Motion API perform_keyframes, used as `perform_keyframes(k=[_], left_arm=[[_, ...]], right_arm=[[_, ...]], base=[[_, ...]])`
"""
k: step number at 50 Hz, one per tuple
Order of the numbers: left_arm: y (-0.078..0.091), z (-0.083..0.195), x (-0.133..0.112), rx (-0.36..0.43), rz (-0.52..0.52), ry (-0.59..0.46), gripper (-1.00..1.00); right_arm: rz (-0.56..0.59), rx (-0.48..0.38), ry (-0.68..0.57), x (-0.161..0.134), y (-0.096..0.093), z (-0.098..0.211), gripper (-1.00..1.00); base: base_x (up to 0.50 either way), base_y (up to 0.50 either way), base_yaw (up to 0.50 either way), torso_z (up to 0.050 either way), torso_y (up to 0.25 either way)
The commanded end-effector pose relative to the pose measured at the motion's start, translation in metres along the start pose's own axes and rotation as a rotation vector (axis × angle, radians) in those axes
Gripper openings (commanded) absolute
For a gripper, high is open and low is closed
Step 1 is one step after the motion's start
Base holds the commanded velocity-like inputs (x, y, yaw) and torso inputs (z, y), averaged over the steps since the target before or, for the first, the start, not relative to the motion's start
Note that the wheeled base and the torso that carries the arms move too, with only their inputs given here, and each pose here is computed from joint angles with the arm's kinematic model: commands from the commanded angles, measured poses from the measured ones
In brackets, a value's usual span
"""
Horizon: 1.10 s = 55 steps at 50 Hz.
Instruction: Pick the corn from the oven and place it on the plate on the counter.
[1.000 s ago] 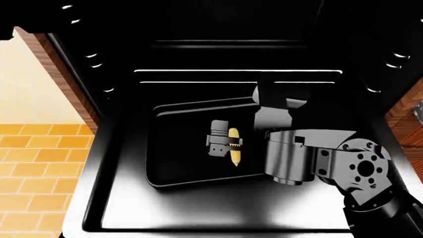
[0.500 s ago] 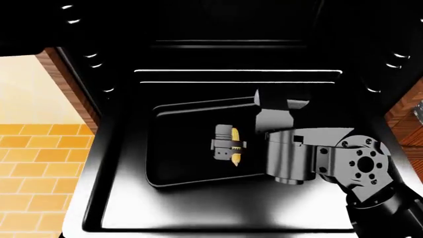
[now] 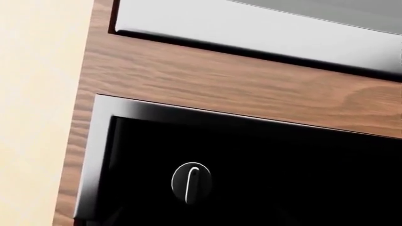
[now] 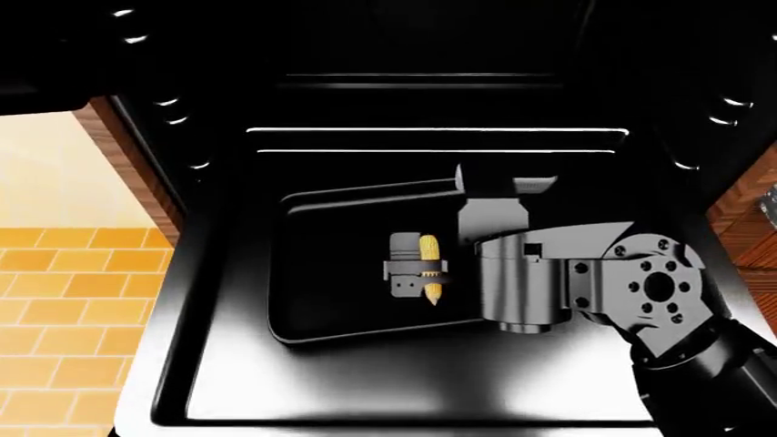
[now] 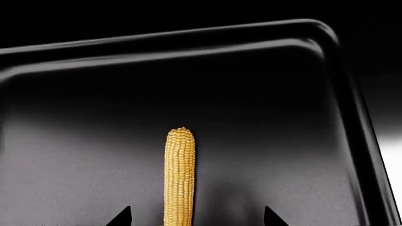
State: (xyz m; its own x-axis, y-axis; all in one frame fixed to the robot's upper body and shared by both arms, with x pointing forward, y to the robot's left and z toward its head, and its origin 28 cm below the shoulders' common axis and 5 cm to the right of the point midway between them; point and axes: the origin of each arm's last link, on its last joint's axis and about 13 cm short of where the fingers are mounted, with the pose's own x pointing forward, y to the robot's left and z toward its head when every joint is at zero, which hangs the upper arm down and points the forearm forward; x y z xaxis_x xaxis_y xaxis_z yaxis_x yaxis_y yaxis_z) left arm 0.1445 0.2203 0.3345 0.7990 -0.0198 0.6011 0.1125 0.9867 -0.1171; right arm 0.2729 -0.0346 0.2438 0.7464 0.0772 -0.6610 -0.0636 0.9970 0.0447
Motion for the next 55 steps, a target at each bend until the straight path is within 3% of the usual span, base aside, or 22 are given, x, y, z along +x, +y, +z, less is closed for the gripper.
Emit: perform_keyframes(k=[1,24,55], left_arm=[[0.0,0.0,-0.001,0.0,-0.002,-0.001,1.0],[0.004,-0.011,0.0,-0.012,0.011,0.013,1.0],[0.005,-0.013,-0.002,-0.016,0.011,0.016,1.0]], right_arm=[[0.037,0.005,-0.007,0.001,0.002,0.0,1.0],[0.009,-0.004,0.05,0.027,0.001,-0.006,1.0],[0.009,-0.015,0.066,0.028,0.004,-0.01,1.0]], base=[[0.0,0.0,0.0,0.0,0.0],[0.0,0.0,0.0,0.0,0.0],[0.0,0.0,0.0,0.0,0.0]])
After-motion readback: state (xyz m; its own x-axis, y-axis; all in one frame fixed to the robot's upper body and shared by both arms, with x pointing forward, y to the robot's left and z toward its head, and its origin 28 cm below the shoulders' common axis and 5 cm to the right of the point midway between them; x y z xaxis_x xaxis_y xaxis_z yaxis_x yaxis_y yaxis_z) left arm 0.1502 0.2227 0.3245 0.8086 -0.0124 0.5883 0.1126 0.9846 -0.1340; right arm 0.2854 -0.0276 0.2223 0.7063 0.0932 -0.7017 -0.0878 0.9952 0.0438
